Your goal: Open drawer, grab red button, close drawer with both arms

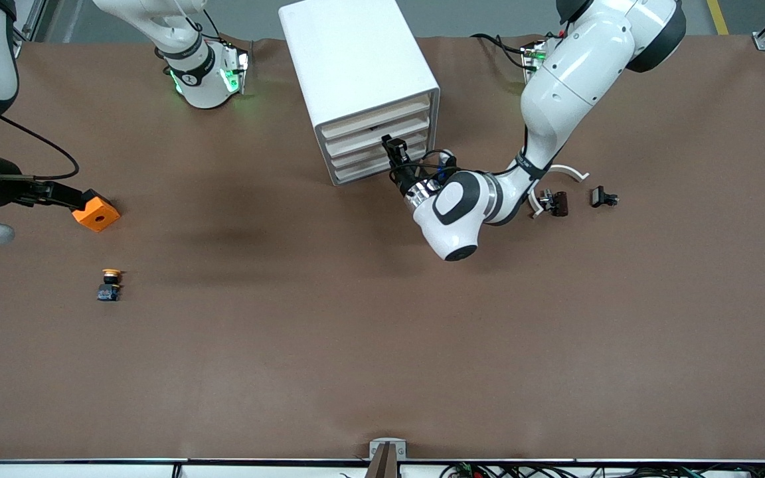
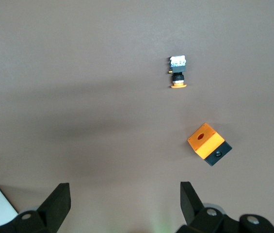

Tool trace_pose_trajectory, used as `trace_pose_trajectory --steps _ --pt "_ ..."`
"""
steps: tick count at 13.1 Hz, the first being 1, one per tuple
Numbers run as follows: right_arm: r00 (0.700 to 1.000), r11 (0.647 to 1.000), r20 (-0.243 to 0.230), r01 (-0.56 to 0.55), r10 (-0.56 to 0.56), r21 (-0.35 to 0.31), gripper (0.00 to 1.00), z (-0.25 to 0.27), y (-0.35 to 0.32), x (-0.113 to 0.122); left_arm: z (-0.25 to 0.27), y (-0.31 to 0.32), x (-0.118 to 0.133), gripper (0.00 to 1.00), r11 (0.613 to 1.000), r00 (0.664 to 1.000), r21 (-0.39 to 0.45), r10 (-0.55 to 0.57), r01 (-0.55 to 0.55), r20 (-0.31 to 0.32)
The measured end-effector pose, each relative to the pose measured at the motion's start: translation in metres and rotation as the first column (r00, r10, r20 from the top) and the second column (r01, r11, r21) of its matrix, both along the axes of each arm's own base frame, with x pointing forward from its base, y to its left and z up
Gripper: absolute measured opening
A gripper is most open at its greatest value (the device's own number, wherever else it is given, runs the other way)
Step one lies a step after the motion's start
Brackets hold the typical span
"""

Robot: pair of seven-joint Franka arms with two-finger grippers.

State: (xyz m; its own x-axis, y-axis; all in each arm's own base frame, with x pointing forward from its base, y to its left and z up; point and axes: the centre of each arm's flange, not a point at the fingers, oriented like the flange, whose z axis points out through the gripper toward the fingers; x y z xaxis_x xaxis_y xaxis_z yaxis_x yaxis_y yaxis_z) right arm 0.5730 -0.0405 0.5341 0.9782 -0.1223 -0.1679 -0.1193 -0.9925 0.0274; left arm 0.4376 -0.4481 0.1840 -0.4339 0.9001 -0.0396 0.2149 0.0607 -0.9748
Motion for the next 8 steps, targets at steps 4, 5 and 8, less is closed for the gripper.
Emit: trace_pose_trajectory --steps 4,5,8 --pt "0.997 0.997 -0.024 0.075 -0.075 -0.017 1.0 -0.002 0.044 -0.002 0.005 0.016 0.026 0.14 0.999 0.998 0.008 0.045 -0.045 0.034" --pt "0.994 0.994 -0.031 0.105 -0.105 -0.009 1.0 -0.002 0.059 -0.003 0.007 0.022 0.036 0.14 0.998 0.997 0.011 0.06 -0.061 0.049" --pt "0.968 0.97 -0.046 0.245 -0.245 -0.003 1.0 -0.002 0.112 -0.008 0.014 0.041 0.066 0.14 0.994 0.99 0.019 0.104 -0.106 0.096"
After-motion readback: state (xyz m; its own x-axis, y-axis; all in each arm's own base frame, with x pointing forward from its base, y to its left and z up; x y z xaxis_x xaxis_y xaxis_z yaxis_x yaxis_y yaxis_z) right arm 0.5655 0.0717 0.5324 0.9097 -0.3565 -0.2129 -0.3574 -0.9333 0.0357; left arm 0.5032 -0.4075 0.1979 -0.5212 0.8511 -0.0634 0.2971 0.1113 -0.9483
